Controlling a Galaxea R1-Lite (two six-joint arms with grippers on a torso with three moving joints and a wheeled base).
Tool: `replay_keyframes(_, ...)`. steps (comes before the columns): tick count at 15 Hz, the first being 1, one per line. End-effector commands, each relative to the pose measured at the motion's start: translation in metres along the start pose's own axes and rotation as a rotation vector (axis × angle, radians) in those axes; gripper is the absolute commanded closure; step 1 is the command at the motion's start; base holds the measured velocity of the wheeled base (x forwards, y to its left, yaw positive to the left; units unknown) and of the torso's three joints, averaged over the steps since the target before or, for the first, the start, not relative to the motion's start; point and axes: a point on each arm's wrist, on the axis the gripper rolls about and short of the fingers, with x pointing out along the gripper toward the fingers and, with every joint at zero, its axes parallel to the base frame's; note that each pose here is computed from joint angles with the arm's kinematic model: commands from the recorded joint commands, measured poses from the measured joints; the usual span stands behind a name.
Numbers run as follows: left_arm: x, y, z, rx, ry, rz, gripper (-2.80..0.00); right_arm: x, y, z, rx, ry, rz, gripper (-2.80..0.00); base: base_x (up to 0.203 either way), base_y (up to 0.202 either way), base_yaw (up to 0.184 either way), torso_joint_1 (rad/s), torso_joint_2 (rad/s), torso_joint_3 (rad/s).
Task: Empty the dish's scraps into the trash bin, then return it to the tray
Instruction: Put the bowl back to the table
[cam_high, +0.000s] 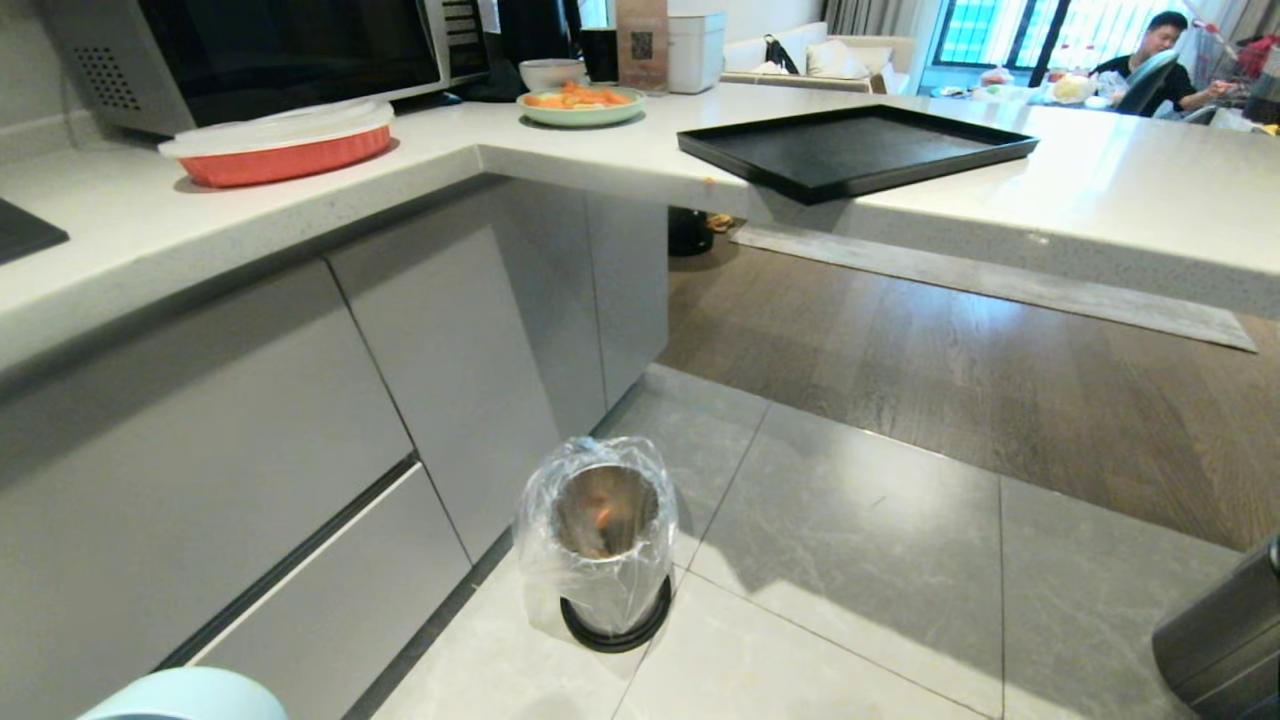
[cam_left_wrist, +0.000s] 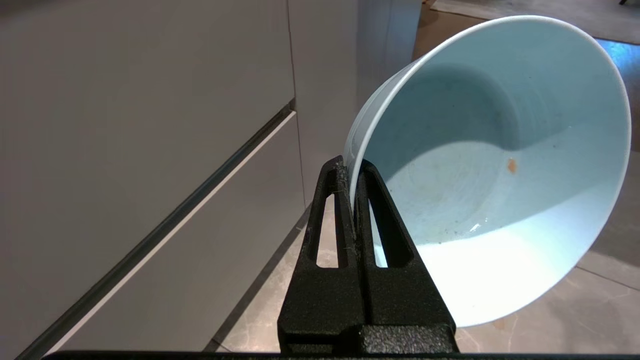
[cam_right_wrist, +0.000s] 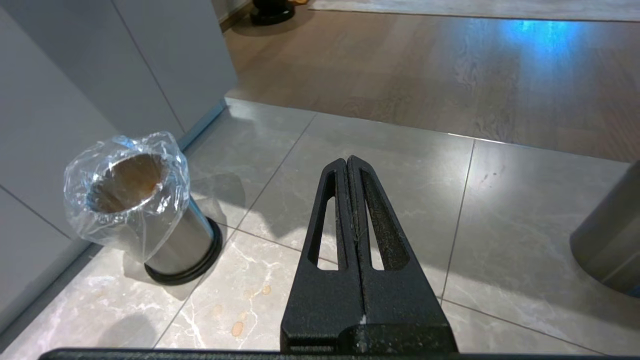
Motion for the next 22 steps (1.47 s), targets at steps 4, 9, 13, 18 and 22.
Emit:
replay_keyframes(4, 0.0001, 0.0, 0.0001, 0.0, 0.0, 0.0, 0.0, 0.0001, 0.0, 0.0001, 0.001, 0.0, 0.0, 0.0, 0.004, 0.004, -0.052, 0.0, 0.0, 0.0)
replay_keyframes(9, 0.0001, 0.0, 0.0001, 0.0, 0.0, 0.0, 0.0, 0.0, 0.0, 0.0001, 0.001, 0.0, 0.0, 0.0, 0.002, 0.01, -0.199, 0.003, 0.0, 0.005)
replay_keyframes(13, 0.0001, 0.0, 0.0001, 0.0, 0.0, 0.0, 0.0, 0.0, 0.0, 0.0, 0.001, -0.001, 0.0, 0.0, -0.001, 0.002, -0.051, 0.004, 0.0, 0.001)
replay_keyframes(18, 0.0001, 0.0, 0.0001, 0.0, 0.0, 0.0, 0.0, 0.0, 0.0, 0.0, 0.0, -0.001, 0.0, 0.0, 0.0, 0.0, 0.0, 0.0, 0.0, 0.0)
replay_keyframes(22, 0.0001, 0.0, 0.0001, 0.003, 0.0, 0.0, 0.0, 0.0, 0.0, 0.0, 0.001, -0.001, 0.0, 0.0, 0.0, 0.0, 0.0, 0.0, 0.0, 0.0)
